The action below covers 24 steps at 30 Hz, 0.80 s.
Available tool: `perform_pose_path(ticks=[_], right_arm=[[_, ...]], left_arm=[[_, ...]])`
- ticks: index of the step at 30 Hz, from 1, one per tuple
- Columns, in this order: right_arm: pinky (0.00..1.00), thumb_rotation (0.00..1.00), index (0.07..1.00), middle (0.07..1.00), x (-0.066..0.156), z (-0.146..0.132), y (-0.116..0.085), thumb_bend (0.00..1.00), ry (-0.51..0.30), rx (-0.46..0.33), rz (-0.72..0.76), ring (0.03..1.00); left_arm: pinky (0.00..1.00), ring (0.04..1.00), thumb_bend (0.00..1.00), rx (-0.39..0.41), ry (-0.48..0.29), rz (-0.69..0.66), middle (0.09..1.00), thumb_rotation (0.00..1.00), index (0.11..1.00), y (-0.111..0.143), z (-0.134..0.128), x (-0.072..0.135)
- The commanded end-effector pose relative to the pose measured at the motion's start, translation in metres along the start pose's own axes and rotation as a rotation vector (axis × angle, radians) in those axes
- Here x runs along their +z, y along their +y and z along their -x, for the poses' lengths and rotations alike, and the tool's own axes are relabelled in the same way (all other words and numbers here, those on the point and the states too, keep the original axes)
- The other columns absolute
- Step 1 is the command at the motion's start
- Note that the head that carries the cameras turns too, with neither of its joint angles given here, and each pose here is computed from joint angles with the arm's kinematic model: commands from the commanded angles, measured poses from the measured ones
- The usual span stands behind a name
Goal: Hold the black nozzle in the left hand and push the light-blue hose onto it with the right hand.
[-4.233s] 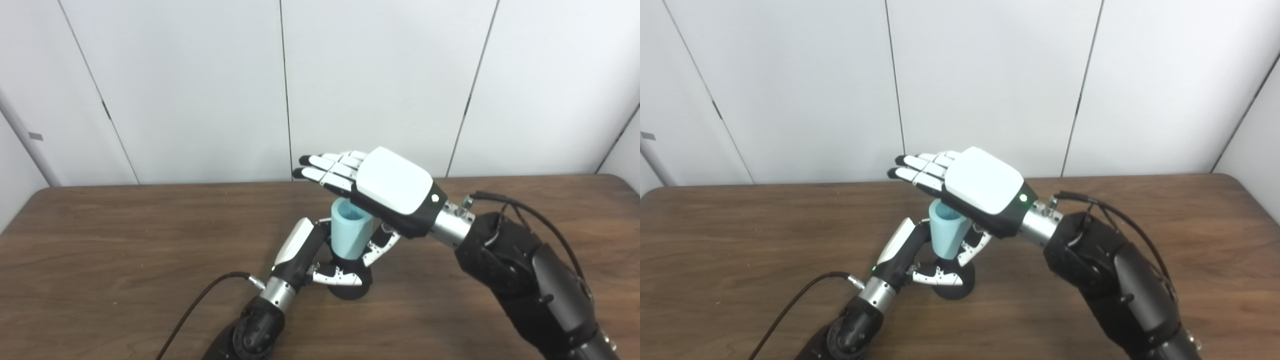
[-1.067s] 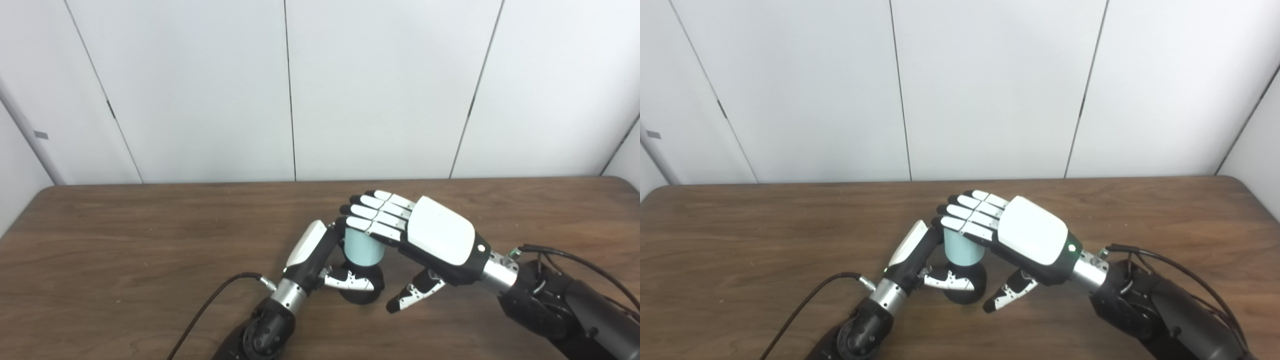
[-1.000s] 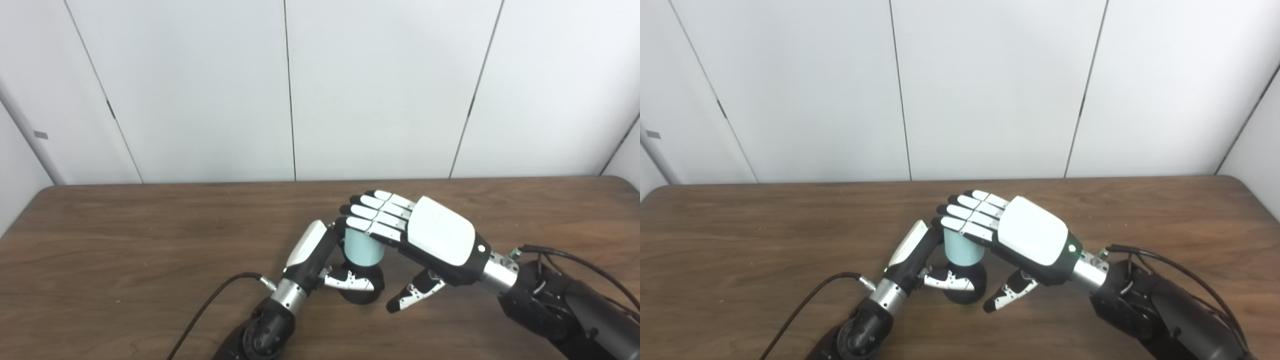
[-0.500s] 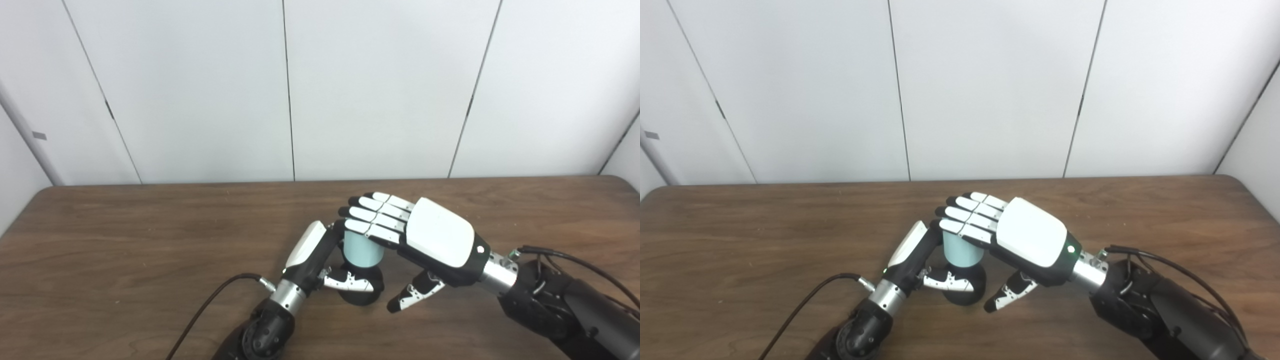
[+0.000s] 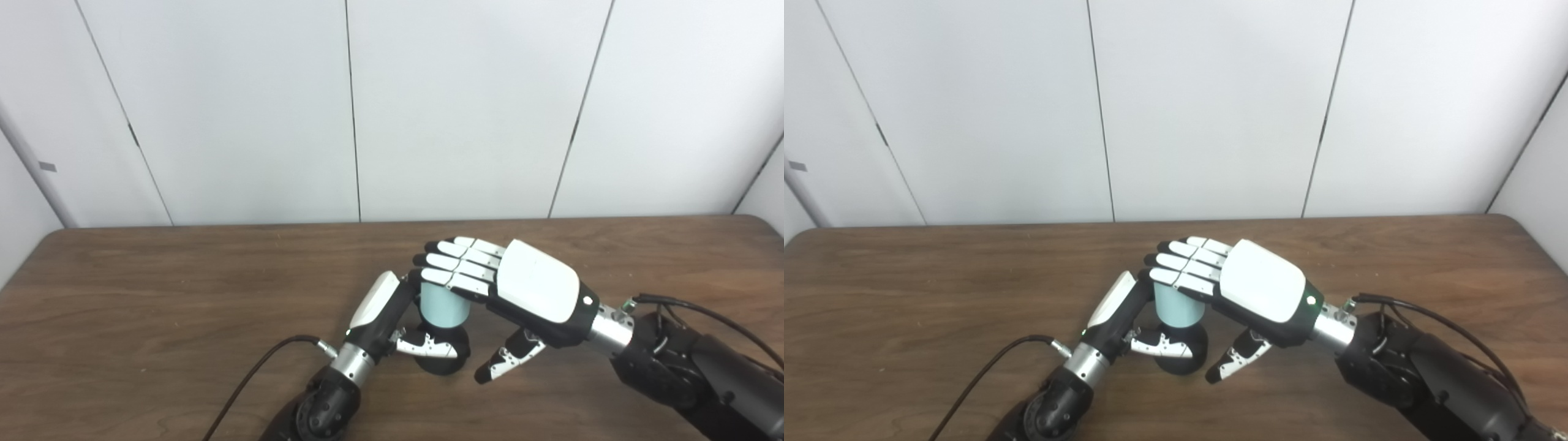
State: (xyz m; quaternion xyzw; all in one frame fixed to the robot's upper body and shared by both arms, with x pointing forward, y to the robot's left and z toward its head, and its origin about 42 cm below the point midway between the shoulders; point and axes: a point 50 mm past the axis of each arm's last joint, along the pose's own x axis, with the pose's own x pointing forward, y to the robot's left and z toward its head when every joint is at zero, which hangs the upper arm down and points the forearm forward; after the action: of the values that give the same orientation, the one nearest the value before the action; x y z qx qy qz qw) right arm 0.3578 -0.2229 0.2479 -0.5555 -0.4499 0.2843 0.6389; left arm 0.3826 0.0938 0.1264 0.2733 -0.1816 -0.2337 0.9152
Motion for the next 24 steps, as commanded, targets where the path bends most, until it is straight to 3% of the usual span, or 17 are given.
perform_pose_path(ticks=[1, 24], right_arm=[[0.88, 0.25, 0.908, 0.908, 0.002, 0.016, 0.021, 0.71, -0.011, 0.158, 0.002, 0.91], [0.87, 0.24, 0.901, 0.906, 0.001, 0.02, 0.034, 0.7, 0.004, 0.171, -0.014, 0.912]], left_arm=[[0.34, 0.421, 0.51, -0.117, 0.211, -0.007, 0.497, 0.08, 0.491, -0.031, 0.053, -0.046], [0.33, 0.419, 0.51, -0.118, 0.211, -0.012, 0.493, 0.08, 0.491, -0.03, 0.053, -0.044]])
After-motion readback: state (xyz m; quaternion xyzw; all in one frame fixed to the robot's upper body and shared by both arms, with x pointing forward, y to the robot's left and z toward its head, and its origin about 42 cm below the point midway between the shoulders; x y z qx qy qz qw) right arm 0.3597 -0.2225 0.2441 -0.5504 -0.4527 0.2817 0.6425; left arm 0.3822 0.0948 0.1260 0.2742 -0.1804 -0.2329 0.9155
